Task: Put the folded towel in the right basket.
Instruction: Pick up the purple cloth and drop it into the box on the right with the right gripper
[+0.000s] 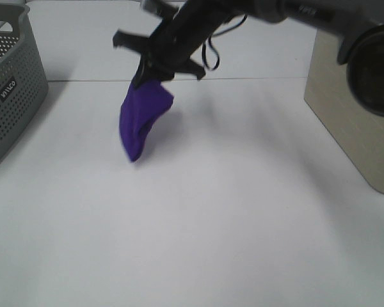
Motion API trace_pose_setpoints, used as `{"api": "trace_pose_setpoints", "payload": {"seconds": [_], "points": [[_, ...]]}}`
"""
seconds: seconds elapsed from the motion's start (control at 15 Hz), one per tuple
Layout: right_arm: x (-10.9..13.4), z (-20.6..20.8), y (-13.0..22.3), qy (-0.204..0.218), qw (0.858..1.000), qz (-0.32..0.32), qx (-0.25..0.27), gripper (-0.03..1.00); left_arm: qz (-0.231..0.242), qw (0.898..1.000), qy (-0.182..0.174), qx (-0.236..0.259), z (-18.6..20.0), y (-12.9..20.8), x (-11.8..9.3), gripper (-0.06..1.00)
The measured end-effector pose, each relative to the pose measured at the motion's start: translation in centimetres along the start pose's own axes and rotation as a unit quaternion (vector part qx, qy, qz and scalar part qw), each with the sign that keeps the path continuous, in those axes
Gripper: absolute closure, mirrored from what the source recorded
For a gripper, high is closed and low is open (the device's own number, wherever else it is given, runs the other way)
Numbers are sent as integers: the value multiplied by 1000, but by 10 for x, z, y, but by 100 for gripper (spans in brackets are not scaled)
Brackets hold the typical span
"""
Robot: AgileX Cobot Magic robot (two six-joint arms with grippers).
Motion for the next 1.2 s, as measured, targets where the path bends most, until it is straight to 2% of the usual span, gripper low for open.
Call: {"api": "trace_pose_setpoints", "payload": {"seconds": [0.13,0.27,0.33,0.47,0.67,0.73,0.87,1.0,1.2], "points": [[-6,74,-35,9,999,13,-45,95,0,1000,0,0,0,0,0,-5],[-21,130,-53,50,995,19,-87,95,0,1000,0,0,0,0,0,-5],[-37,166,-63,88,988,19,-125,95,0,1000,0,0,0,0,0,-5],[-74,251,-71,153,967,-1,-202,95,-1,1000,-1,0,0,0,0,-5],[-136,363,-54,244,928,-59,-277,95,-1,1000,-1,0,0,0,0,-5],[-176,409,-28,290,908,-107,-282,95,-1,1000,-1,0,0,0,0,-5],[-203,423,-6,311,903,-141,-261,95,-1,1000,-1,0,0,0,0,-5],[-233,419,18,322,905,-172,-216,95,-1,1000,-1,0,0,0,0,-5],[-252,401,33,336,911,-177,-161,95,-1,1000,-1,0,0,0,0,-5]]}}
Point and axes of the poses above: a point on each arm's last joint axis where the gripper is mounted, z pointing back along that axis away from the gripper, x along the wrist's bending axis when the last joint is at zero, y = z × x, the point moved 2 cm from there along -z, pointing out along that axis toward the gripper, and after that the axes turned 7 degrees about z, right-handed, at the moved point
